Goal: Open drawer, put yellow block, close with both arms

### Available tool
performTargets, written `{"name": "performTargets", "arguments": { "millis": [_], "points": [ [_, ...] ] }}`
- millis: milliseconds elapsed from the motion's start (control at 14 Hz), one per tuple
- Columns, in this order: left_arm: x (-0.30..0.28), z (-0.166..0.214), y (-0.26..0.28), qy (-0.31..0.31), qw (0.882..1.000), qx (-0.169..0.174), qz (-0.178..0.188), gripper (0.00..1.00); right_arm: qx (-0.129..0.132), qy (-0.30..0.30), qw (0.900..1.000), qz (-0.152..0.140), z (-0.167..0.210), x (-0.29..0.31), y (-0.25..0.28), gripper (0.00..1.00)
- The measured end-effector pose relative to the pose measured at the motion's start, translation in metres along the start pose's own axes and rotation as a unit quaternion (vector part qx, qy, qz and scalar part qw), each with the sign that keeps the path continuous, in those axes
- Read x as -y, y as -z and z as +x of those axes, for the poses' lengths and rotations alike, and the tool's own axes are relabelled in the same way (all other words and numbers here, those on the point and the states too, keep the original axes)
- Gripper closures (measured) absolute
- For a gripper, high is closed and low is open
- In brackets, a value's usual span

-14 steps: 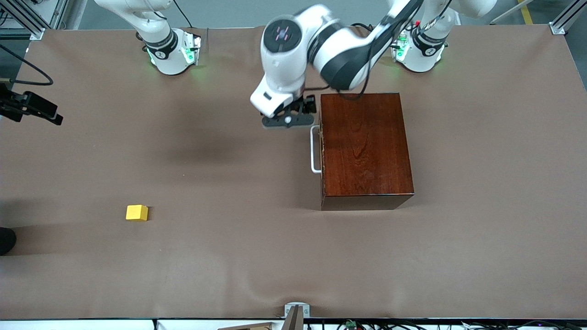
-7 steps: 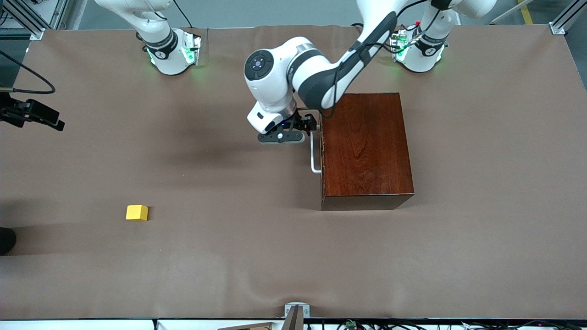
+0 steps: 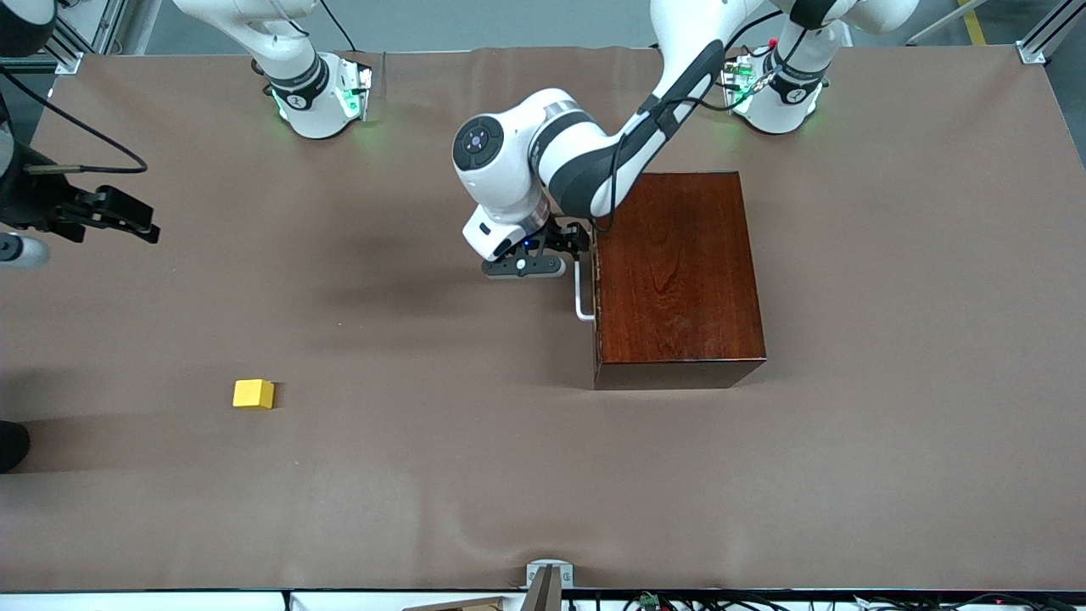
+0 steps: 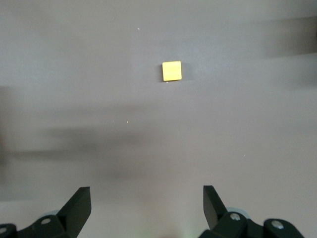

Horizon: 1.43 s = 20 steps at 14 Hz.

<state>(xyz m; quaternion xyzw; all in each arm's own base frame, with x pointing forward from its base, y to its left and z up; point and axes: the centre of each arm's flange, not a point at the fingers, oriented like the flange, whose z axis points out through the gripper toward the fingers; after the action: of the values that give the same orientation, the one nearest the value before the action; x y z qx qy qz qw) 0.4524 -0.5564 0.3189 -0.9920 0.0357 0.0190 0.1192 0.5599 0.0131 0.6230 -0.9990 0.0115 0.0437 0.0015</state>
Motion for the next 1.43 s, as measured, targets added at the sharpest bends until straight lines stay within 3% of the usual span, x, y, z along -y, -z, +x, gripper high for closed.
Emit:
{"name": "performTargets", "arguments": {
  "millis": [143,357,643,1429],
  "points": [
    [-0.001,0.002,-0.011,-0.002,1.0,0.003,0.008,0.0,0.021,-0.007,1.0,-0.002,-0.009,-0.008,0.008,0.0],
    [-0.003,0.003,-0.024,-0.003,1.0,0.007,0.016,0.0,0.008,-0.01,1.0,-0.001,-0.02,-0.012,0.036,0.0],
    [-0.005,0.004,-0.033,-0.004,1.0,0.011,0.018,0.0,0.005,-0.003,1.0,0.002,-0.011,-0.004,0.029,0.0],
    [-0.015,0.013,-0.017,-0.002,0.999,-0.027,-0.031,0.0,0.027,-0.014,1.0,-0.003,0.007,-0.016,0.004,0.0]
  ]
}}
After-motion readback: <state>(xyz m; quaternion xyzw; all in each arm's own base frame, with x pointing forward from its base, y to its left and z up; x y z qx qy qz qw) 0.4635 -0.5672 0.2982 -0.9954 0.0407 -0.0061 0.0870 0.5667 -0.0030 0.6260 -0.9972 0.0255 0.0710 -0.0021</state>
